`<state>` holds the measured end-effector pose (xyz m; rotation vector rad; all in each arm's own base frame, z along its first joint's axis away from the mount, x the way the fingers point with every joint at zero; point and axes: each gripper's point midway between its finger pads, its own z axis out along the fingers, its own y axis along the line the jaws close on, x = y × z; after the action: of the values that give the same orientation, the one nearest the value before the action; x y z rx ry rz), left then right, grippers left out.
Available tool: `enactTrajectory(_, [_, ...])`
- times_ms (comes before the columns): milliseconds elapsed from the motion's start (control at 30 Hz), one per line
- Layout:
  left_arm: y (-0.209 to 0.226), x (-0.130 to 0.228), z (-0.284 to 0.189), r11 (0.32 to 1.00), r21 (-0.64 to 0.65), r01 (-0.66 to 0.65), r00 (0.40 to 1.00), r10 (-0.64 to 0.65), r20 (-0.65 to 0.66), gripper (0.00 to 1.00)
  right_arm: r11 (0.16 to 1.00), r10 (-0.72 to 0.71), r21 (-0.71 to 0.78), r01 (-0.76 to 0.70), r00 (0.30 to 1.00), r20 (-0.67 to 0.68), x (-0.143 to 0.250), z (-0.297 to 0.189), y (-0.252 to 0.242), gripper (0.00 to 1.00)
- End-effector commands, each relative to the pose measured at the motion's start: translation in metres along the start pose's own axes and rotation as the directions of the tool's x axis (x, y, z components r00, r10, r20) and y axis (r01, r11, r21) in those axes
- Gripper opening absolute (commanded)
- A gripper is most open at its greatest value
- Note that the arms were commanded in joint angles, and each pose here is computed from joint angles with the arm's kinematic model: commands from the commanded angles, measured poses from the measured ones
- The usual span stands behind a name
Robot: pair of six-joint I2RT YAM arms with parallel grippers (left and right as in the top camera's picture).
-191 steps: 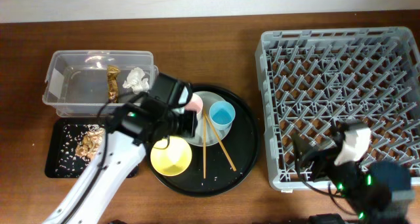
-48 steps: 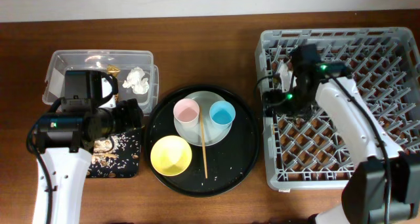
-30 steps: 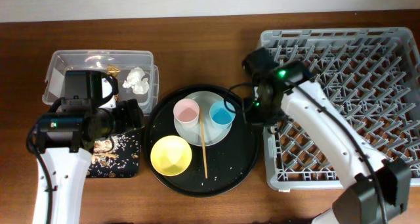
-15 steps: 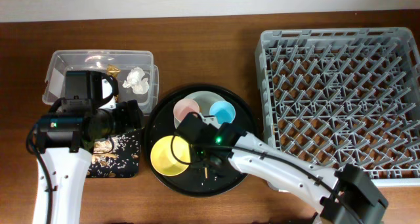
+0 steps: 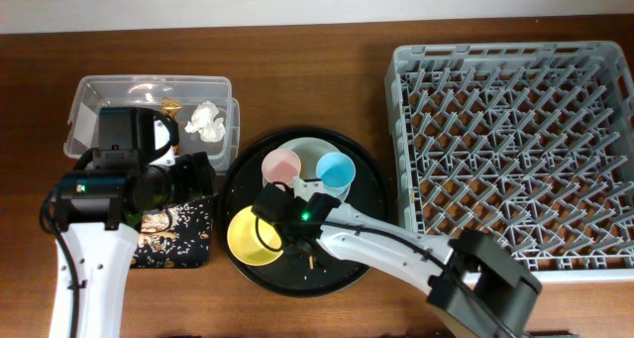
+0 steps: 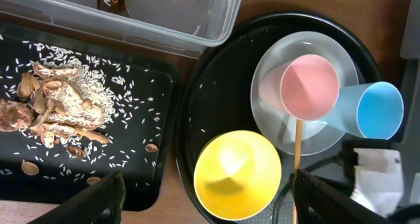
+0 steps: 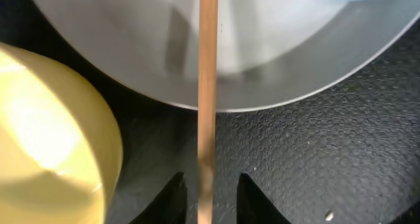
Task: Sort waste into correct bins and load items into the dishwasher rack
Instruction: 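Return the right gripper to the plate and grasp the second chopstick, then carry the second chopstick to the dish rack and place it with the right gripper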
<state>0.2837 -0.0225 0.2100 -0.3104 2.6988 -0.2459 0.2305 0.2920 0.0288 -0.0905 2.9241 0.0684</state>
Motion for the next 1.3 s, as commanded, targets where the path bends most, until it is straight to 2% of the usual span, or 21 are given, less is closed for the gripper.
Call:
enactTrajectory(0, [0.0,0.002,0.0,1.0,-0.003,-0.019,1.0,0.019,-0.001,0.81,0.999,0.003,0.033,-0.003,1.0,-0.001,0.003,0.009,-0.004,0.25])
enactTrajectory(67, [0.0,0.002,0.0,1.0,-0.003,-0.019,1.0,0.019,-0.001,0.81,0.999,0.003,0.034,-0.003,1.0,-0.001,0.003,0.009,-0.004,0.24])
enactTrajectory(167, [0.0,0.002,0.0,1.0,-0.003,-0.019,1.0,0.019,-0.002,0.81,0.999,0.003,0.037,-0.003,1.0,-0.005,0.003,0.011,-0.005,0.11])
enactTrajectory(333, [0.001,0.002,0.0,1.0,-0.007,-0.019,1.0,0.019,0.0,0.81,0.999,0.003,0.036,-0.002,1.0,-0.013,0.005,0.012,-0.005,0.04])
enactTrajectory(433, [0.001,0.002,0.0,1.0,-0.007,-0.019,1.0,0.019,0.0,0.81,0.999,0.011,0.031,-0.011,1.0,-0.001,-0.001,0.008,-0.005,0.04])
enactTrajectory(633, [0.001,0.002,0.0,1.0,-0.007,-0.019,1.0,0.019,0.0,0.81,0.999,-0.018,-0.038,0.021,0.996,0.089,-0.056,-0.055,-0.015,0.04])
enactTrajectory(700, [0.001,0.002,0.0,1.0,-0.007,-0.019,1.0,0.019,0.0,0.81,0.99,-0.051,-0.13,0.062,0.995,0.088,-0.067,-0.08,-0.01,0.04])
enactTrajectory(800, [0.001,0.002,0.0,1.0,-0.007,-0.019,1.0,0.019,0.0,0.81,0.989,-0.026,-0.142,0.041,0.994,0.106,-0.08,-0.105,-0.025,0.04])
enactTrajectory(900, [0.001,0.002,0.0,1.0,-0.007,-0.019,1.0,0.019,0.001,0.81,0.991,-0.032,-0.126,0.05,0.989,0.141,-0.094,-0.13,-0.059,0.04])
enactTrajectory(967, [0.001,0.002,0.0,1.0,-0.006,-0.019,1.0,0.019,0.0,0.81,0.996,0.006,-0.092,0.005,0.992,0.125,-0.098,-0.135,-0.09,0.04])
enactTrajectory(1067, [0.001,0.001,0.0,1.0,-0.006,-0.019,1.0,0.019,0.003,0.81,1.0,0.02,0.002,-0.02,0.999,0.046,-0.1,-0.13,-0.154,0.04])
enactTrajectory(1267, [0.0,-0.001,0.0,1.0,-0.003,-0.02,1.0,0.02,0.012,0.81,0.998,0.033,0.054,-0.033,0.999,-0.002,-0.106,-0.12,-0.207,0.04])
